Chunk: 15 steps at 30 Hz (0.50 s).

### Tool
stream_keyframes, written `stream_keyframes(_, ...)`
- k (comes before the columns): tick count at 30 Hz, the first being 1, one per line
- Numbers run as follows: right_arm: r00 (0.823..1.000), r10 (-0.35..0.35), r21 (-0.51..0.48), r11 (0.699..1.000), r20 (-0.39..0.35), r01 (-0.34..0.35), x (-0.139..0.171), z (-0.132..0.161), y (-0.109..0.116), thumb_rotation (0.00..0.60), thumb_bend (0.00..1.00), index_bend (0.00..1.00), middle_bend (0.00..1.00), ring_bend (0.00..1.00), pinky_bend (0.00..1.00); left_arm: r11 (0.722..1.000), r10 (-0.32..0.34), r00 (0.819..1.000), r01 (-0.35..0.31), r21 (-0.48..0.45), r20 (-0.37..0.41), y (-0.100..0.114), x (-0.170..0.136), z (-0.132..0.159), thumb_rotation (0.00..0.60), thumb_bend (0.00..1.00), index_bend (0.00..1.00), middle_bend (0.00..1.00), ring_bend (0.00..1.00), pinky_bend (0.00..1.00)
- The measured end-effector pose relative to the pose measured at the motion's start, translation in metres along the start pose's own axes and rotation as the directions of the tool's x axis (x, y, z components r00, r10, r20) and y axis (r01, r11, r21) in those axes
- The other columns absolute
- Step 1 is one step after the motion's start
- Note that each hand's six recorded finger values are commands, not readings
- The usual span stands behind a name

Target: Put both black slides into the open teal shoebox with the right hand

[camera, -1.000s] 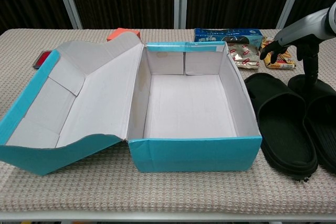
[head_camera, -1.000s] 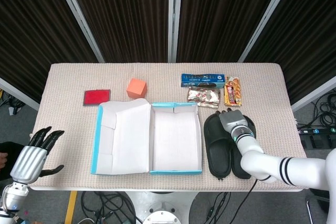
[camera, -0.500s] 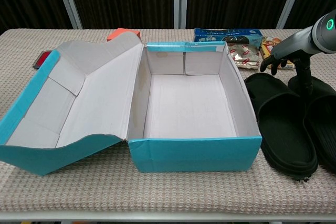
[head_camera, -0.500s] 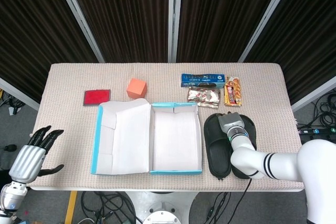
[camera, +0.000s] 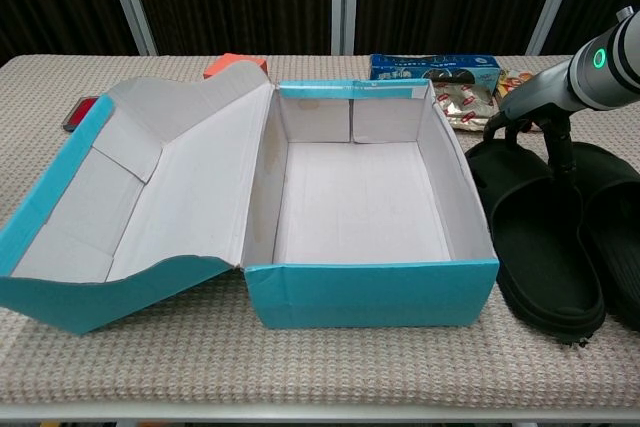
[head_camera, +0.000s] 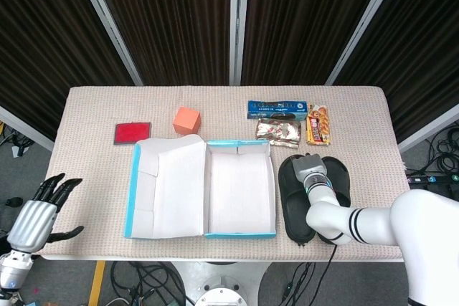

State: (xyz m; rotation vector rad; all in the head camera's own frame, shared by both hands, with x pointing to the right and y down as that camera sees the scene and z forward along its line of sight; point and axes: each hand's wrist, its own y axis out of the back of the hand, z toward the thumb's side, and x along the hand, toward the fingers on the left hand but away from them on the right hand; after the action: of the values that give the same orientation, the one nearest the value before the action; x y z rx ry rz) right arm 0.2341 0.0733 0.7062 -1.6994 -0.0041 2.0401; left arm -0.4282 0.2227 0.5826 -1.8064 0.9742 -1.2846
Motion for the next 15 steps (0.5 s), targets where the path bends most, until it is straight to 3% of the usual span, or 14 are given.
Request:
stream_keyframes(9,0.999,-0.032,0.006,0.999,0.04,0.032,-0.0056,0.0007,0.005,0.6,0.04,0.23,0.25,0.15,0.31,1.0,0.001,1.0,-0.001,-0.02,-0.002,-0.0005,0.0,-0.0015,0.6,0.0,0.11,0.15,0.01,0.08)
stream_keyframes(15,0.998,-0.028,0.034,0.999,0.052,0.026,-0.0068,0.0015,0.0029,0.6,0.04,0.24,0.25,0.15,0.31,1.0,0.005,1.0,-0.005,-0.03,-0.011,-0.0003,-0.0001,-0.0043,0.6,0.0,0.11,0.15,0.01,0.08)
